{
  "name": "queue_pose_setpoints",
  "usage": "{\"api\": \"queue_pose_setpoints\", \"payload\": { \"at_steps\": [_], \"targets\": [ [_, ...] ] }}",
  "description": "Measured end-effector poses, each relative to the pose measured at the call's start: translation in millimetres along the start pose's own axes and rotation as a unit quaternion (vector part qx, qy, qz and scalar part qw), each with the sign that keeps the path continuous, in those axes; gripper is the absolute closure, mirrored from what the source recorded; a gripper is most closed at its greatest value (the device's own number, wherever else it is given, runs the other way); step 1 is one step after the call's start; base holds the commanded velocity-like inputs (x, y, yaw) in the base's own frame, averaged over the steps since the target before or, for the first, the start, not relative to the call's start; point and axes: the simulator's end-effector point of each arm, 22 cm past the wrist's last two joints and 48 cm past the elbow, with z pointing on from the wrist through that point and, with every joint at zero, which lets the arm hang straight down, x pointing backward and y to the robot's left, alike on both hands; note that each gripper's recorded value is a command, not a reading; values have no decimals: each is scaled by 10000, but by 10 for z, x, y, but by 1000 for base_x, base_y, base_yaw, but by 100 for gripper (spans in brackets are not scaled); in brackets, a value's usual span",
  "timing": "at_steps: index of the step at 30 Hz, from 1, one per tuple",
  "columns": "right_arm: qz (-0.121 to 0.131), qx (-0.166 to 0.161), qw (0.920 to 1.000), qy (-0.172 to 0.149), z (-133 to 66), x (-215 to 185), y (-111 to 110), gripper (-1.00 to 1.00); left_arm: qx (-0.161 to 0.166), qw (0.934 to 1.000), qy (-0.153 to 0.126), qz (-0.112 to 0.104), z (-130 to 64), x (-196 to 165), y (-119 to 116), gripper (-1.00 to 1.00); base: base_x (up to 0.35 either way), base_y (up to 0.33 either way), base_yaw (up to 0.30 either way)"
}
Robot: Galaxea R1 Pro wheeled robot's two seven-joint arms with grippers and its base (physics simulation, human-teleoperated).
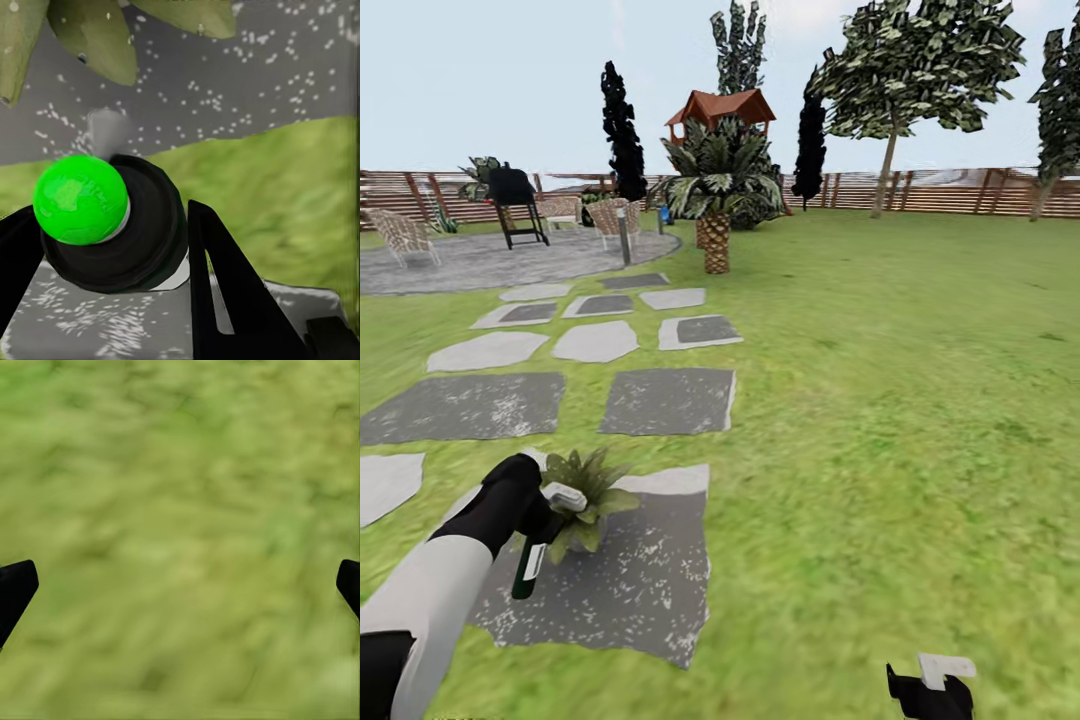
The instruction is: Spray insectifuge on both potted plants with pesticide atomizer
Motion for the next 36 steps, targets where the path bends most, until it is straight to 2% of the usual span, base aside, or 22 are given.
{"api": "queue_pose_setpoints", "payload": {
  "at_steps": [14,21,28,32,36],
  "targets": [
    [-8,13,10000,-7,4,-6,-28,-100,5,10000,30,21,27,28,-19,100,88,-268,24],
    [-3,8,10000,-10,2,-9,-12,-100,-16,10000,34,-28,15,47,36,100,132,-201,241],
    [-2,7,10000,-7,3,-7,-11,-100,23,10000,6,-22,15,23,3,100,145,-47,278],
    [-2,7,10000,-7,3,-7,-12,-100,79,9999,-129,-30,-96,-126,6,100,6,-2,222],
    [-2,6,10000,-8,3,-7,-12,-100,294,9987,-405,27,-364,-446,-21,100,1,0,41]
  ]
}}
